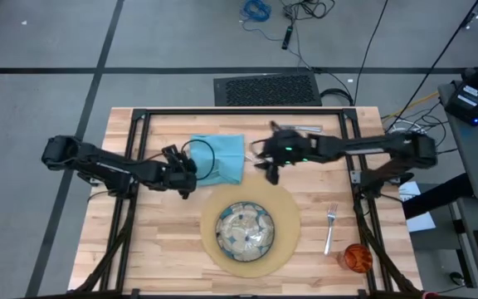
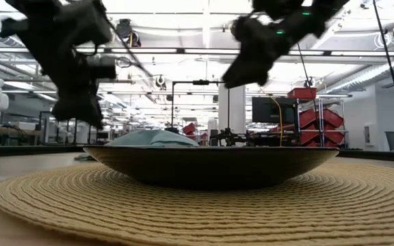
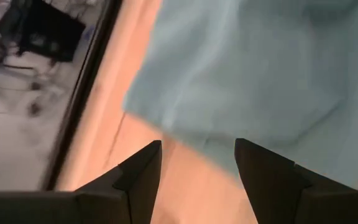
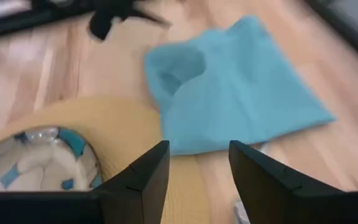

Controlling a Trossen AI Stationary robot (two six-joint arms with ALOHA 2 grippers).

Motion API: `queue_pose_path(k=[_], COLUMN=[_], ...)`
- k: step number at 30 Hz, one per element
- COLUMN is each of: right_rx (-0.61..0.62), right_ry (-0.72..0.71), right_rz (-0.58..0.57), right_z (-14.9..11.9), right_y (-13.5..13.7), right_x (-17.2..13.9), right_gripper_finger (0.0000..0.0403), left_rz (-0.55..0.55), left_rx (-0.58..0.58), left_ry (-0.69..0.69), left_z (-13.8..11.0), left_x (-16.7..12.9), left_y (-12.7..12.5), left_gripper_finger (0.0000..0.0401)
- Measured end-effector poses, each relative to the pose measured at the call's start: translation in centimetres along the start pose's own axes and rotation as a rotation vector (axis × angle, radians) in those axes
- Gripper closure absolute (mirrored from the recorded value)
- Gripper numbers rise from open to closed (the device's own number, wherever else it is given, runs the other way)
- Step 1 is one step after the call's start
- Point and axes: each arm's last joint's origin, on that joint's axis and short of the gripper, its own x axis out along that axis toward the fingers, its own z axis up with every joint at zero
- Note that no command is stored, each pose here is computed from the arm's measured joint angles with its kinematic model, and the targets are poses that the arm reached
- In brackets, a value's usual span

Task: Set table place
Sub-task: Fold the blue napkin

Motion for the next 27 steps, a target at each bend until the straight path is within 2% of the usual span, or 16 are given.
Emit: queue_pose_path(k=[2, 5, 10, 16, 24, 27], right_rx=[0.009, 0.027, 0.03, 0.004, -0.018, -0.026], right_ry=[-0.06, -0.091, -0.098, -0.129, -0.181, -0.18], right_rz=[-0.015, -0.034, -0.047, -0.046, -0.036, -0.036], right_z=[-1.0, -2.7, -4.6, -4.5, -4.0, -4.0], right_y=[-0.2, -0.3, -0.5, -0.5, -0.4, -0.4], right_x=[-1.4, -2.7, -3.8, -4.3, -4.5, -4.5], right_gripper_finger=[0.0245, 0.0245, 0.0245, 0.0245, 0.0245, 0.0245], left_rz=[-0.022, -0.03, -0.066, -0.314, -0.559, -0.622], left_rx=[-0.114, -0.25, -0.568, -0.935, -1.218, -1.284], left_ry=[-0.07, -0.123, -0.206, -0.346, -0.221, -0.162], left_z=[0.2, -0.9, -3.6, -4.7, -6.2, -6.6], left_x=[-0.4, -0.7, -0.8, -0.8, 0.7, 1.1], left_y=[0.3, 1.0, 2.5, 4.0, 4.7, 4.6], left_gripper_finger=[0.0209, 0.0209, 0.0209, 0.0209, 0.0209, 0.0209])
